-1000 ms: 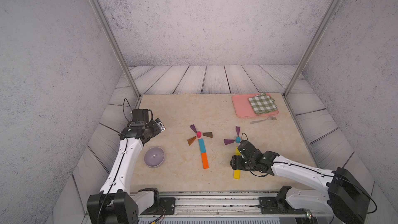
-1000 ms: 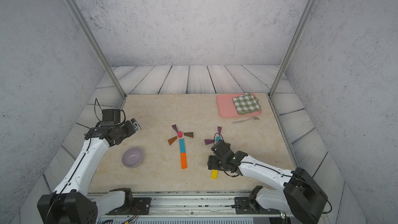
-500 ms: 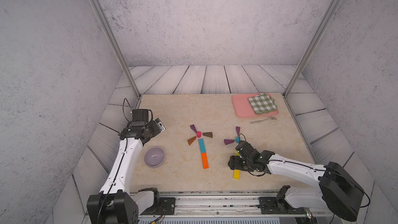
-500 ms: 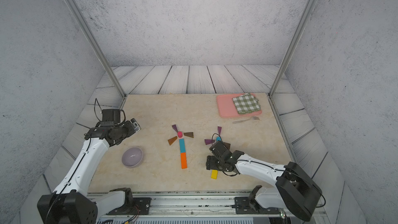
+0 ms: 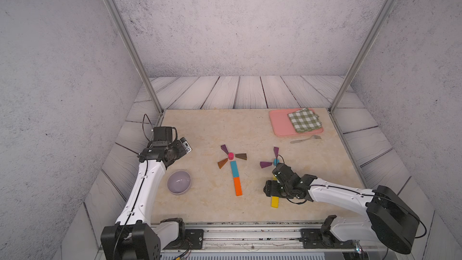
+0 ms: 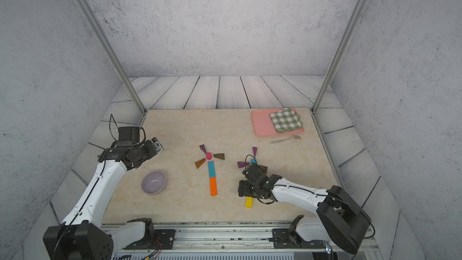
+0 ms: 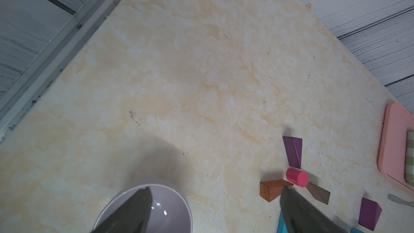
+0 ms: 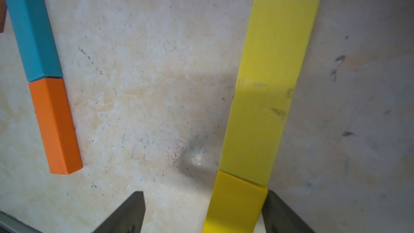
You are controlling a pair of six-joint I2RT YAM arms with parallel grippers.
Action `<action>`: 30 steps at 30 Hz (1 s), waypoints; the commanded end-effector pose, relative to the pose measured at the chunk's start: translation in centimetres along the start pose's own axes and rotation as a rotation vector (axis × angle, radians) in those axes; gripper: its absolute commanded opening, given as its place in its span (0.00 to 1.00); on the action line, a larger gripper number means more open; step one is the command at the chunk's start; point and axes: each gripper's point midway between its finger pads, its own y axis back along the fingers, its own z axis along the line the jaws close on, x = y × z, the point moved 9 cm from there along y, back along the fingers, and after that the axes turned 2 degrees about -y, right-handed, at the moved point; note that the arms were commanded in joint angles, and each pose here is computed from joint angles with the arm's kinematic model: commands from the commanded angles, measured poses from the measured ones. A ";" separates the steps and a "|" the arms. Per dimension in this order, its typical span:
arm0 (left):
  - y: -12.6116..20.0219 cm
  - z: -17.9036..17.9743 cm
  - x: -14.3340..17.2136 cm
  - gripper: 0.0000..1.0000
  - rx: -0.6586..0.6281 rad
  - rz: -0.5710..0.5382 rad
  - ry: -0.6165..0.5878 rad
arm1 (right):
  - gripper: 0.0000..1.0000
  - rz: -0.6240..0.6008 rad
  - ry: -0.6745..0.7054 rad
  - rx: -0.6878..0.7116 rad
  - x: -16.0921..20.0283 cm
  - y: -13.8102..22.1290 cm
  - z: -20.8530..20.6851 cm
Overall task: Assemble a small pinwheel with building blocks
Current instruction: Adjust the building block at the center of the board, then reset both arms
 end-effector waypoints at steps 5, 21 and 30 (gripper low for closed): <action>0.2 0.4 -0.1 0.96 -0.019 -0.013 0.007 | 0.89 -0.012 0.039 0.043 -0.2 1.0 -0.2; -1.0 4.0 -0.7 0.96 -0.204 -0.431 -0.099 | 0.99 -0.986 0.185 0.539 -7.4 15.9 -7.2; -8.0 6.3 2.5 0.96 -0.253 -0.472 -0.302 | 0.99 -0.866 -0.032 0.655 -11.5 8.5 -16.6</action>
